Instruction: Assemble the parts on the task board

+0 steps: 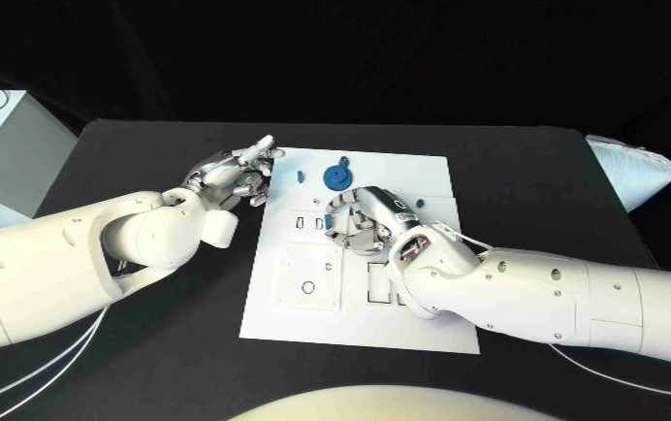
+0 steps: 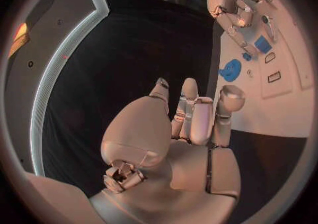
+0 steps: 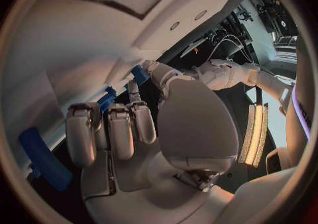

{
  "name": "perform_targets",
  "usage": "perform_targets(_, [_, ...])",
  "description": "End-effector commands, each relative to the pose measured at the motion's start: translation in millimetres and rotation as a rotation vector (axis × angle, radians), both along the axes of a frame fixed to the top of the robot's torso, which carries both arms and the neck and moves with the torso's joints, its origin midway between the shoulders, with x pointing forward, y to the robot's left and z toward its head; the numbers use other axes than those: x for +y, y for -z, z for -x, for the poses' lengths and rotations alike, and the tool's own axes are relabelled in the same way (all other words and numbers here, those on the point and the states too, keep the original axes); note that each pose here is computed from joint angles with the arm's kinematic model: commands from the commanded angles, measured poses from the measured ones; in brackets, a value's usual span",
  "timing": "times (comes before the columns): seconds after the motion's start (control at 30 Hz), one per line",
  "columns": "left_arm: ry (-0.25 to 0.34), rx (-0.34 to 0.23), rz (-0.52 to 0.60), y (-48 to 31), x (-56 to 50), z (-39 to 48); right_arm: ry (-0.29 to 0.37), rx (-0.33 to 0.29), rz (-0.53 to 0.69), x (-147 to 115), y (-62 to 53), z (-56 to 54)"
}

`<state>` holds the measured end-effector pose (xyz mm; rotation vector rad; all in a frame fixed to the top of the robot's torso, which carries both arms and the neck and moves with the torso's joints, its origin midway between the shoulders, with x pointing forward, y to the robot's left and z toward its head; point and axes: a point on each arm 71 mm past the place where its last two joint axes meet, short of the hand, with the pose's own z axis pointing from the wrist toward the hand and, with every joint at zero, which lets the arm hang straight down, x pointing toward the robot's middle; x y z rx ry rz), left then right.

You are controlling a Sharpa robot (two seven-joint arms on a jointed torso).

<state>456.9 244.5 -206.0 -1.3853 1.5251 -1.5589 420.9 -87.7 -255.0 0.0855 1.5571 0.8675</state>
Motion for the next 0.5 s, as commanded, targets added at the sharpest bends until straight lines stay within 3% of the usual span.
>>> perform_targets(0.03, [0.020,-0.018,-0.013,-1.5,-2.1,-0.2,0.008,-0.030,-0.031,-1,-3.5,2.1])
perform_targets(0.23, [0.056,-0.042,-0.079,-0.8,-4.0,-0.1,0.010,-0.053,-0.093,-5,-10.3,6.7])
perform_targets(0.5, [0.150,-0.056,-0.275,3.9,-6.6,0.3,-0.049,-0.106,-0.232,-9,-29.5,10.7])
